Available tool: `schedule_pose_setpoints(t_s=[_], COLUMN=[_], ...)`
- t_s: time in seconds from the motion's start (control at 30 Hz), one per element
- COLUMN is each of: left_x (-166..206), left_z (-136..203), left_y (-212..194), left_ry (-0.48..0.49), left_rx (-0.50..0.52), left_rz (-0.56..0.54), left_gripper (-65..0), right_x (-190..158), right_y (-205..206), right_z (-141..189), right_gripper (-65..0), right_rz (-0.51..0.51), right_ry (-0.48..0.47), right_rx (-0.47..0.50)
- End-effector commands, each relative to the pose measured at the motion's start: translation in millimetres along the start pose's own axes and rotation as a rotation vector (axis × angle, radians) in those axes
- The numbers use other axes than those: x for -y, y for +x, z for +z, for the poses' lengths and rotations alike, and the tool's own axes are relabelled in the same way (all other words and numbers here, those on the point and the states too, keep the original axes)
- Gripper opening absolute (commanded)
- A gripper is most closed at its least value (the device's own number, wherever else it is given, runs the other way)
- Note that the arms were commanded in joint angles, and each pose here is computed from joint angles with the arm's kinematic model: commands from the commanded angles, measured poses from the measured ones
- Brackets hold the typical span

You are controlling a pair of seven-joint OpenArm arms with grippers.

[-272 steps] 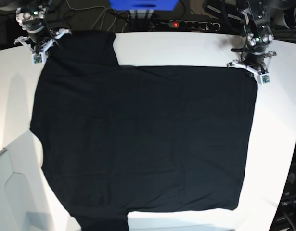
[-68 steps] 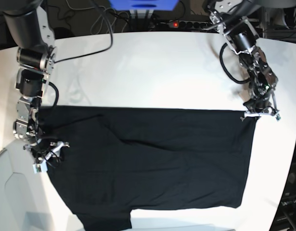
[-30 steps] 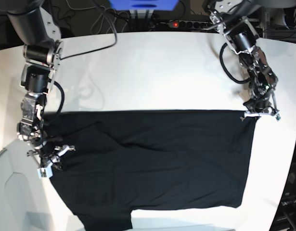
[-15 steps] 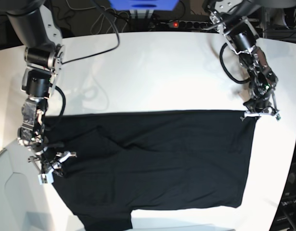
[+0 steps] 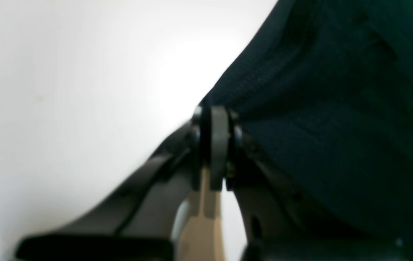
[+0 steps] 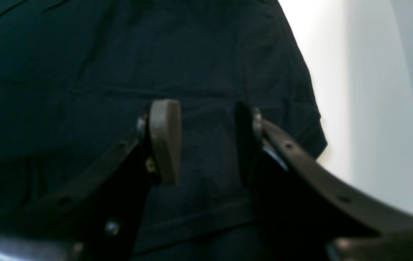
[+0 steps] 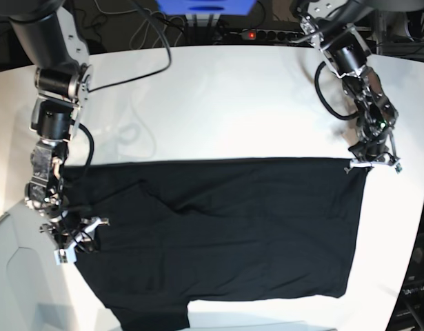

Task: Fold the T-shirt properly
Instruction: 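Adjust the right gripper's grip on the shirt edge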

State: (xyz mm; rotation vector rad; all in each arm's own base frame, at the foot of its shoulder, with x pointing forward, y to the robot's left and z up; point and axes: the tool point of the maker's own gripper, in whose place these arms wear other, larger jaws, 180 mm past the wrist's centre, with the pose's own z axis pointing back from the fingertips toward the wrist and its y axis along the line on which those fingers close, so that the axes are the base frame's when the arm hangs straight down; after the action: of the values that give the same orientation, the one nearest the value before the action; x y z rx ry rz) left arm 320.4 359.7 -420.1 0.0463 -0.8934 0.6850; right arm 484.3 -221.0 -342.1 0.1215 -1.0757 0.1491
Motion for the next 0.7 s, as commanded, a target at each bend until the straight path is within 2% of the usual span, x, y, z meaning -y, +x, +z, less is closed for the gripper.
schedule_pose_setpoints(t_s=[0.0, 0.07, 0.17, 0.27, 0.4, 0.5, 0.67], left_x=[-8.7, -8.7, -7.7, -7.6, -8.5, -13.4, -14.9], left_z=[1.1, 1.1, 1.1, 1.1, 1.3, 3.1, 3.6], left_y=[-8.0, -8.3, -8.8, -8.8, -8.8, -14.8, -16.7], left_ry=[0.032, 0.032, 0.028, 0.027, 0.029, 0.036, 0.039], left_rx=[-0.050, -0.052, -0.052, -0.052, -0.052, -0.062, -0.066], left_rz=[-0.015, -0.015, -0.010, -0.009, -0.010, -0.013, -0.014], left_gripper=[-63.7, -63.7, -63.7, -63.7, -63.7, -63.7, -63.7], right_x=[12.4, 15.3, 32.1, 43.4, 55.4, 59.4, 83.7], right_y=[33.1, 28.7, 5.7, -12.2, -33.3, -59.9, -91.0], right_z=[3.9, 5.4, 17.6, 37.3, 62.5, 70.6, 94.8], right_gripper=[-39.2, -38.8, -38.6, -36.0, -31.7, -31.4, -31.3], right_rz=[0.005, 0.009, 0.035, 0.060, 0.053, 0.048, -0.009], right_ry=[-0.026, -0.032, -0.064, -0.101, -0.149, -0.159, -0.224], right_rx=[0.083, 0.072, 0.006, -0.018, -0.020, -0.095, -0.144])
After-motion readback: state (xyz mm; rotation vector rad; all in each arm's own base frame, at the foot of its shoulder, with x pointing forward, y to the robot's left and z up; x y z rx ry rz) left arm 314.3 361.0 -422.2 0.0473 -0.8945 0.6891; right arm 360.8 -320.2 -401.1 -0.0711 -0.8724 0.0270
